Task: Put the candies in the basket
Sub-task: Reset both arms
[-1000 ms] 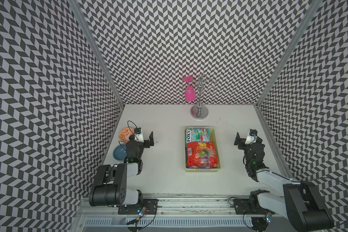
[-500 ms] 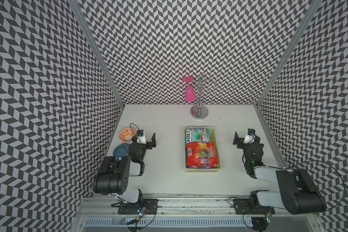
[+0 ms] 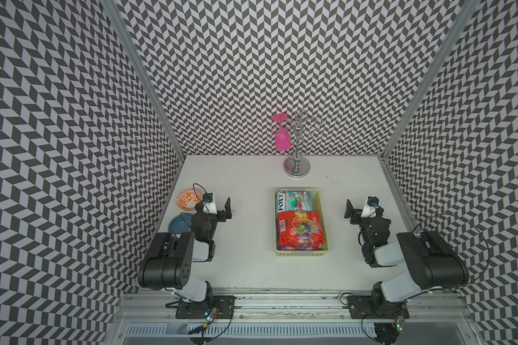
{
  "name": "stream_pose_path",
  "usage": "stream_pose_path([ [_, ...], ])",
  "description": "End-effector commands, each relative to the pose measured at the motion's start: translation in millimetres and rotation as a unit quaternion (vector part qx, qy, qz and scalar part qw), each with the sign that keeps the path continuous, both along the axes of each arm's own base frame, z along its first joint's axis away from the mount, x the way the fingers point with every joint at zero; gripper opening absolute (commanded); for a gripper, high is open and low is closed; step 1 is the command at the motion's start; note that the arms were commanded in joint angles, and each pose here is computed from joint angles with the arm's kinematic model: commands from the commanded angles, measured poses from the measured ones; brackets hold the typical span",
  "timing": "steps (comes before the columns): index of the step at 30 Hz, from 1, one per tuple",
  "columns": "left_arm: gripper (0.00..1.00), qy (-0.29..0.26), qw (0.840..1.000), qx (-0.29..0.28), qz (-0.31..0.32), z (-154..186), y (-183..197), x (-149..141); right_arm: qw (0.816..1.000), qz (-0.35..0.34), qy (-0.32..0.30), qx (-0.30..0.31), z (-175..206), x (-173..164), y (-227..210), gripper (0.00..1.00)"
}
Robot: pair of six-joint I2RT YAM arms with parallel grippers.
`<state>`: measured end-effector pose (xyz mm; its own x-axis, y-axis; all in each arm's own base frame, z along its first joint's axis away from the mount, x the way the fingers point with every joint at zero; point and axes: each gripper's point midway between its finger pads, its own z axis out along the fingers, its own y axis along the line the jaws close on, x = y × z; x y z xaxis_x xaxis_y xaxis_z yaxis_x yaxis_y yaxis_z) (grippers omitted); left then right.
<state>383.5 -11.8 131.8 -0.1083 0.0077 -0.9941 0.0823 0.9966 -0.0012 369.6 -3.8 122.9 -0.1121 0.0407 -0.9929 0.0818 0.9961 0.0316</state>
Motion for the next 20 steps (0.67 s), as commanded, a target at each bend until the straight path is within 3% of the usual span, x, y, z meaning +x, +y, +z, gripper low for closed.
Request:
stream_pose_path([
  [1,0.99,-0.023,1.000,0.005,0.002,13,0,4,0.999,-0.021,-0.048,0.013,31,11,-7,0.99],
  [3,0.99,-0.022,1.000,0.005,0.001,13,-1,4,0.997,-0.020,-0.079,0.012,40,9,-7,0.99],
  [10,0.99,-0.023,1.000,0.005,0.001,13,0,4,0.999,-0.014,-0.041,0.007,29,13,-4,0.99],
  [20,0.99,-0.023,1.000,0.005,0.001,13,0,4,0.999,-0.016,-0.049,0.008,31,13,-5,0.99],
])
